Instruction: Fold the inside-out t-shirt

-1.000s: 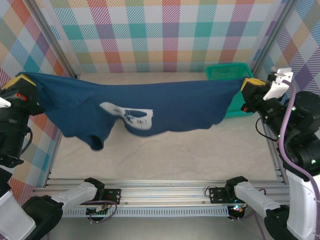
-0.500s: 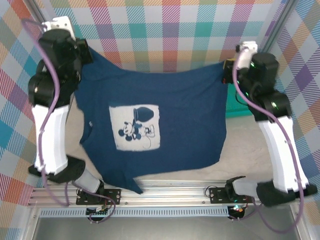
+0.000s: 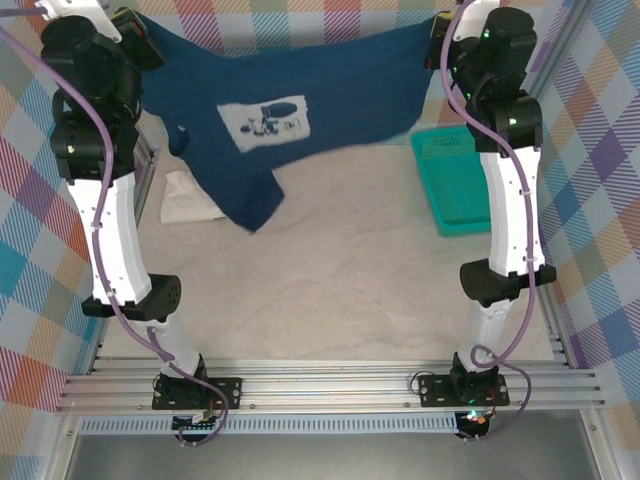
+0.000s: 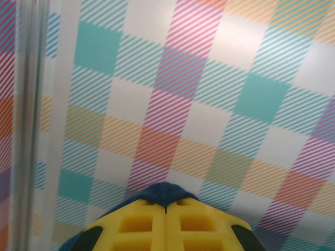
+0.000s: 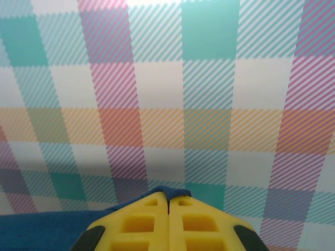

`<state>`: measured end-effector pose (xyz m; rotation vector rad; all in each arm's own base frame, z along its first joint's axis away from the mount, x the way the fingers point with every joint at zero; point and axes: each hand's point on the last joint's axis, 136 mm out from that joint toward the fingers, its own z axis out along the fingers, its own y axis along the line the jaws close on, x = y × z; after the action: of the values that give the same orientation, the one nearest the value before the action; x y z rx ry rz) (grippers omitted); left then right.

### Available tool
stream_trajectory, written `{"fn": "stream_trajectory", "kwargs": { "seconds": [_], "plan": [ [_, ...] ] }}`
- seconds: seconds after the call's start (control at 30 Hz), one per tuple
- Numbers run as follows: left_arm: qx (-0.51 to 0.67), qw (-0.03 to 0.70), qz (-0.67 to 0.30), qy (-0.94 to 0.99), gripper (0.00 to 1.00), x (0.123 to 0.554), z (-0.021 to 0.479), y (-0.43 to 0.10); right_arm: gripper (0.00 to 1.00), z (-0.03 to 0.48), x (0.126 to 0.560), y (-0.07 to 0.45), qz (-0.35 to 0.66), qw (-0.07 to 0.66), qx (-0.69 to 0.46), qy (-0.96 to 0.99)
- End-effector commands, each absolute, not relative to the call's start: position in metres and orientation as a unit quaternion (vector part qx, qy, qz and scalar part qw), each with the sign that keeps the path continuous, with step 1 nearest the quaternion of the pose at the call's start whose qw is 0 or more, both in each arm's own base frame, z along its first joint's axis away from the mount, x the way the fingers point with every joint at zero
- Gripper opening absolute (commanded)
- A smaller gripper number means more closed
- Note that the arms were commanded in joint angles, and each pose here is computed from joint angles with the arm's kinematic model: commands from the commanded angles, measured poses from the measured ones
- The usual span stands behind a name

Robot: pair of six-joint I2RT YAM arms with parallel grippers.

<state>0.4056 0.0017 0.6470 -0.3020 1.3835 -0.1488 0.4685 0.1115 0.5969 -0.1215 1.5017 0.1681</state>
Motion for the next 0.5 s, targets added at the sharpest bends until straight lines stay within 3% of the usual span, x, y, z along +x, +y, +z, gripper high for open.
{"fn": "stream_trajectory", "kwargs": {
  "seconds": [0.0,0.1,0.23,0.47],
  "plan": [
    [-0.121,0.793,-0.122,0.585,0.0,0.354,0.69,-0.005,0.02,0.598,0.455,0.112,0.086,0.722,-0.071,0.683],
    [-0.106,0.736,-0.178,0.645,0.0,0.364,0.648,-0.027,0.03,0.56,0.452,0.111,0.077,0.687,-0.079,0.719],
    [-0.128,0.602,-0.256,0.745,0.0,0.375,0.514,-0.059,0.03,0.466,0.436,0.103,0.061,0.615,-0.078,0.782],
    [-0.208,0.36,-0.252,0.874,0.0,0.294,0.253,-0.073,0.03,0.236,0.375,0.082,0.062,0.402,-0.02,0.913]
  ]
}}
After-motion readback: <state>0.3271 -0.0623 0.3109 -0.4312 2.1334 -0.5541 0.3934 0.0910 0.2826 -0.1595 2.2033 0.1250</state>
